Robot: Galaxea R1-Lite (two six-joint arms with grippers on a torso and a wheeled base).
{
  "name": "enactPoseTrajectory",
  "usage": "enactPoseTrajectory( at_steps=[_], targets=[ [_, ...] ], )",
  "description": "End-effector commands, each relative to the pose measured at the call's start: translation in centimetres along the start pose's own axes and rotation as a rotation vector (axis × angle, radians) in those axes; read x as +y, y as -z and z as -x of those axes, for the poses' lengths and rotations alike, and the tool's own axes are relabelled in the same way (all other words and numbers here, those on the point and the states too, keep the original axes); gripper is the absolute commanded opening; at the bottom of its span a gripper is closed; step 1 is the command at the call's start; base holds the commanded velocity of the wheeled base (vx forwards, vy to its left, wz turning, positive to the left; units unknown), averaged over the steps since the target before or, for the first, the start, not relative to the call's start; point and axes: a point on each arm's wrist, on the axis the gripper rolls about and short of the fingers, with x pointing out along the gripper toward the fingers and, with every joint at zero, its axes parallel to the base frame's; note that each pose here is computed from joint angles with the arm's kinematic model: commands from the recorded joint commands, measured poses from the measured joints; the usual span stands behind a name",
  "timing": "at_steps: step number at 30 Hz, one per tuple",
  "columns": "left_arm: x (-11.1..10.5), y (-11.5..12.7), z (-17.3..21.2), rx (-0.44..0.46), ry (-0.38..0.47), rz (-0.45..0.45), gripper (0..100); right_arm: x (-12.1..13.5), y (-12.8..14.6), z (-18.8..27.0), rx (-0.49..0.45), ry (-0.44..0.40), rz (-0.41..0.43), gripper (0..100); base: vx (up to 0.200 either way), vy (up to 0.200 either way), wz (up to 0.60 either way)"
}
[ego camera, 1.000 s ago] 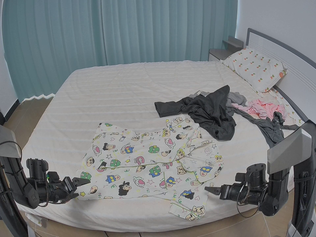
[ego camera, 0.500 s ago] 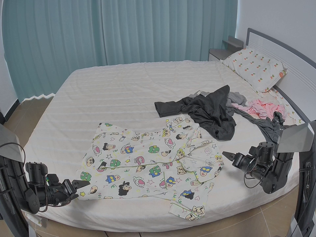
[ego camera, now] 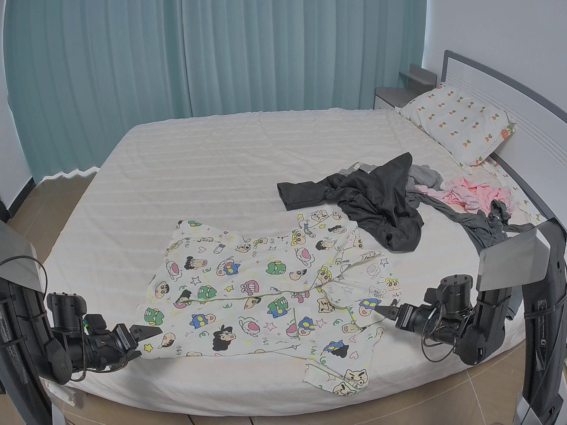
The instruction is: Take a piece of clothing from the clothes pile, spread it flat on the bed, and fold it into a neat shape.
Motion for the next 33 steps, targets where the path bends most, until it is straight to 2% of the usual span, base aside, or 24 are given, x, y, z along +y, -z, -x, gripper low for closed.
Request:
enactPoseTrajectory(
  at_steps=[1,6,11,18,23,24,28,33],
  targets=[
    [0.1,0.0,-0.1,0.003,-0.003,0.001,100,1.5,2.3,0.6,0.087,-0.025,0.038,100,0.0,0.0,0.0],
    [0.1,0.1,-0.1,0.004,-0.002,0.0,100,2.9,5.0,0.0,0.173,-0.046,0.088,100,0.0,0.0,0.0],
    [0.1,0.1,-0.1,0.005,-0.003,0.0,100,3.2,6.1,-1.2,0.159,-0.005,0.127,100,0.0,0.0,0.0],
    [0.1,0.1,-0.1,0.0,-0.013,0.0,100,3.9,6.1,-1.8,0.153,-0.026,0.137,100,0.0,0.0,0.0],
    [0.1,0.2,-0.3,-0.003,-0.03,-0.003,100,4.2,6.0,-2.1,0.189,-0.006,0.142,100,0.0,0.0,0.0],
    [0.1,0.2,-0.3,-0.002,-0.028,-0.003,100,4.2,6.0,-2.1,0.189,-0.006,0.142,0,0.0,0.0,0.0],
    [0.1,0.2,-0.3,-0.003,-0.03,-0.003,100,4.1,6.3,-1.8,0.198,0.002,0.152,0,0.0,0.0,0.0],
    [0.1,0.2,-0.3,-0.003,-0.03,-0.003,100,3.5,6.6,-0.8,0.226,0.019,0.204,0,0.0,0.0,0.0]
  ],
)
